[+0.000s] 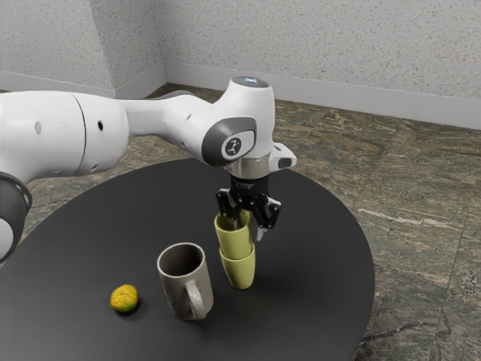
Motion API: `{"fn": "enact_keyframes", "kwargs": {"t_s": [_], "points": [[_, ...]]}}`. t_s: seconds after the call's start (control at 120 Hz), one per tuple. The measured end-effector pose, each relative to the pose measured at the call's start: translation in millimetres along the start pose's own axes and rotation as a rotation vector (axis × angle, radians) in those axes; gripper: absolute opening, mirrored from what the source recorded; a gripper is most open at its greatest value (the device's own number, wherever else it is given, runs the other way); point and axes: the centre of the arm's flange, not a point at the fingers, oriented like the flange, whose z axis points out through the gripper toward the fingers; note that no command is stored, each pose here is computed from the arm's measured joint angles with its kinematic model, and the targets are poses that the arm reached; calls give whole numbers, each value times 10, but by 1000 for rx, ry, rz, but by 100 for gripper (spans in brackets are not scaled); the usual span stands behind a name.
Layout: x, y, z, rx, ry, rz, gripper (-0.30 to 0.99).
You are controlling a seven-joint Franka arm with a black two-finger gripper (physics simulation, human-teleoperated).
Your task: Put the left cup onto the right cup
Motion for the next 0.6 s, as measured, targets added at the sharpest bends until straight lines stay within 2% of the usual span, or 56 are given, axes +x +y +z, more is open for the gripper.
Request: {"fn": "enact_keyframes", "kwargs": {"t_s": [0.2, 0.408, 0.6], "points": [[-38, -29, -139, -11, 12, 0, 53], [-318, -185, -981, -75, 90, 8, 62], [-378, -569, -1867, -89, 156, 102, 65]]}}
